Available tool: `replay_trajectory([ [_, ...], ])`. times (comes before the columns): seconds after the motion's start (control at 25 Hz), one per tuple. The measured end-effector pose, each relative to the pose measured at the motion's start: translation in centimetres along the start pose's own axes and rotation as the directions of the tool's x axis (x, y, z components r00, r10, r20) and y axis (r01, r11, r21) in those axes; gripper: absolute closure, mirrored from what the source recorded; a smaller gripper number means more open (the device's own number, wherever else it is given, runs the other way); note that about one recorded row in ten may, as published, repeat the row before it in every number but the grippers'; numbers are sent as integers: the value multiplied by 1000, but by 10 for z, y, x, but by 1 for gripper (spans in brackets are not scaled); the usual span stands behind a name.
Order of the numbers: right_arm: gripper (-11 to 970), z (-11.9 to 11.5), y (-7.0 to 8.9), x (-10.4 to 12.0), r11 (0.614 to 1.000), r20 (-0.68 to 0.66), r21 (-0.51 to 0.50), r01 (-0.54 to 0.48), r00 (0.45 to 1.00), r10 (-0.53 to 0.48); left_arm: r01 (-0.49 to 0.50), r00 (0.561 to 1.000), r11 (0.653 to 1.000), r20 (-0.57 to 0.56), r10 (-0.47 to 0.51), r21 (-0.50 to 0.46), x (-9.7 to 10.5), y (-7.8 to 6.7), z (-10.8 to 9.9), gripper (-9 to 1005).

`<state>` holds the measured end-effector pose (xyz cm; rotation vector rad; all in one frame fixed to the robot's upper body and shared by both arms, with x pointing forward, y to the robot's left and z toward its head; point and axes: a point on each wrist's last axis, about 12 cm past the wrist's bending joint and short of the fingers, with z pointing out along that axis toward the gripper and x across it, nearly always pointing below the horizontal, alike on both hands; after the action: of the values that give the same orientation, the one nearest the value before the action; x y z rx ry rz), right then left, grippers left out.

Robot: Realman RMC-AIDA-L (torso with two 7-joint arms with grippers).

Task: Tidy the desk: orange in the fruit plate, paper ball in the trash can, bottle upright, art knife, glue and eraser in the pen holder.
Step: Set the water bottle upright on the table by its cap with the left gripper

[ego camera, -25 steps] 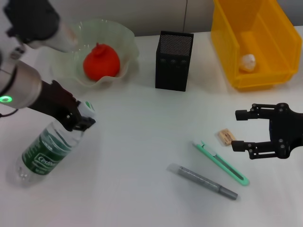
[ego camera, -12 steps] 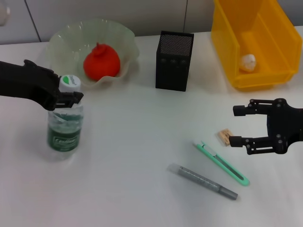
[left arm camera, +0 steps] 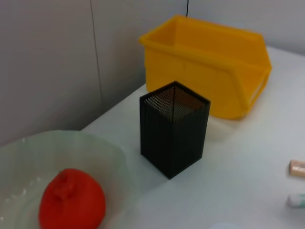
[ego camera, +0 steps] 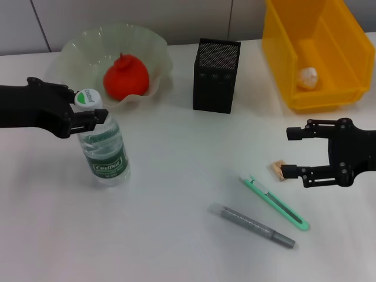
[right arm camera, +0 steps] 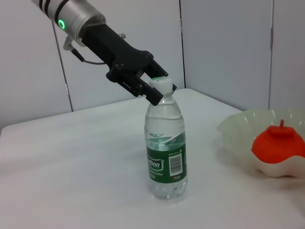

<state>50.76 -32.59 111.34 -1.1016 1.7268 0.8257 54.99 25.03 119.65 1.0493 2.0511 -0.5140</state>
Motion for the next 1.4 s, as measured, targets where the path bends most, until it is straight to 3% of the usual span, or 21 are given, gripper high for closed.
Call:
replay_trajectory([
  [0.64,173,3,0,0,1000,7,-10,-5,1000,5,30,972,996,232,-48,80,36,4,15,508],
  [1.4,173,5,2,1,1000,19,-15,-5,1000,5,68,948,996,306,-81,53,72,12,13,490],
])
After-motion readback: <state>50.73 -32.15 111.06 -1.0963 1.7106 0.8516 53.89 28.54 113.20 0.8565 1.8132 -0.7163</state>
